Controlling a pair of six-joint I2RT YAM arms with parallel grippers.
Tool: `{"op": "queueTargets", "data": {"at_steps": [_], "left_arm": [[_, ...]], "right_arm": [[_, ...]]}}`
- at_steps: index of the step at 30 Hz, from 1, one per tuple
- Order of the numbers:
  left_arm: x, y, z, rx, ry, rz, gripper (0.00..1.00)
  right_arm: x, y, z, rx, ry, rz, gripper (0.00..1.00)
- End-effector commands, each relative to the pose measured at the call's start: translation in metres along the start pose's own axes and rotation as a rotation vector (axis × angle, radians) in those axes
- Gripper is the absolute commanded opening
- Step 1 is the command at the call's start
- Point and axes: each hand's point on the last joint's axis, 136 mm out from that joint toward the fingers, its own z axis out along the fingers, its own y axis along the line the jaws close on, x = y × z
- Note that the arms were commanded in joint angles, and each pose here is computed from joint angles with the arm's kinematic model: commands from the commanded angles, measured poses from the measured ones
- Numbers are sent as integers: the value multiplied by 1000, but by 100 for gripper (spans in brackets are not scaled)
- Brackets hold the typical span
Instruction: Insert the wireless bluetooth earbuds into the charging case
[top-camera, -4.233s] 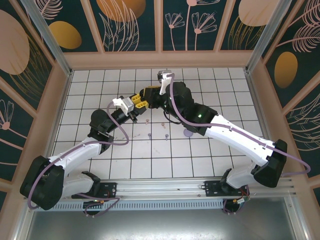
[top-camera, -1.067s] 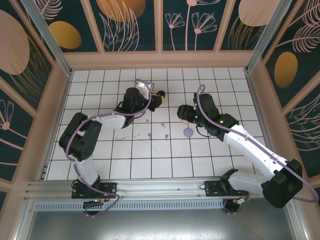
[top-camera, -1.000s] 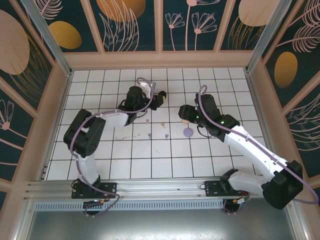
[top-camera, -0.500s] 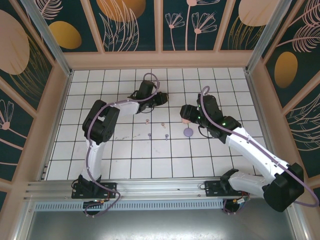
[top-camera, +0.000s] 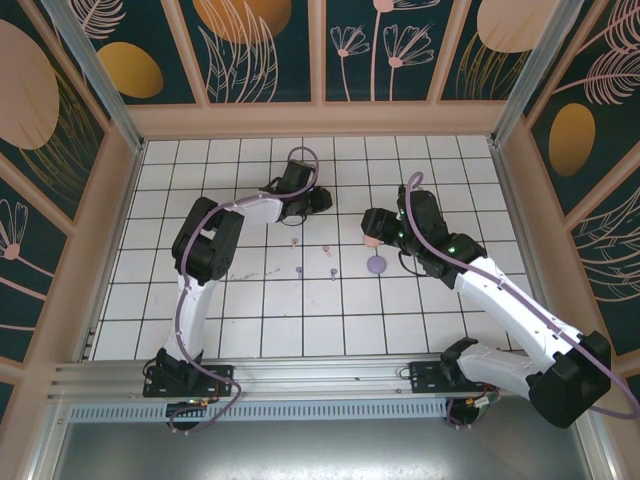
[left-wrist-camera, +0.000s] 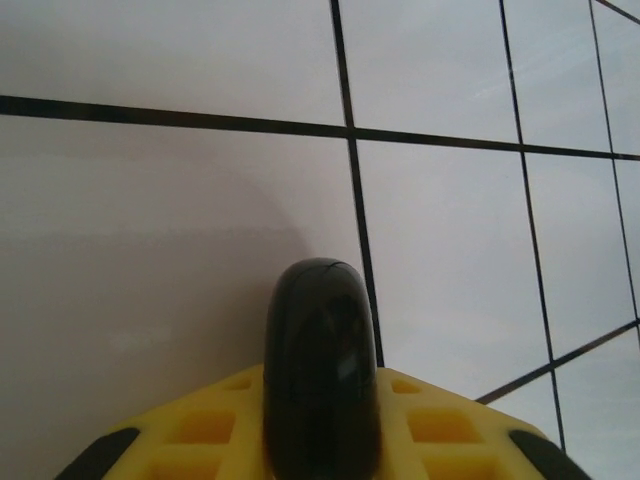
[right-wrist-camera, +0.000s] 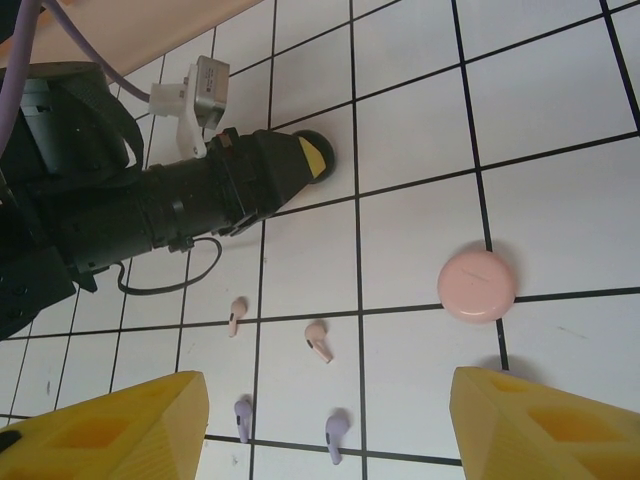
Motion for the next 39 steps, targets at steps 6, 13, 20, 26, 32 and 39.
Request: {"op": "queueTargets", "data": {"at_steps": [6,13,20,26,32,39], "left_arm": [[-6,32,-10,-109,3,52,39],[-29,28,-32,-115,-50,117,52],[-48,30,-55,-151,-94,168,56],[-70,18,-96,-177,-200,251,56],[-97,-12,-170,-155,-414,327,56],[-114,-41,-262,-120,-662,372,60]], "right_arm": [[-24,12,-15,-29,-66,-15,72],[-29,11,-18,-8,-77,-32,83],[-32,9,-21,4,-82,-41,91],[-33,0,-21,45,-95,-43,95],[-31,-18,-17,126,-108,-68,99],[-38,-33,-16,222,-148,-106,99]]}}
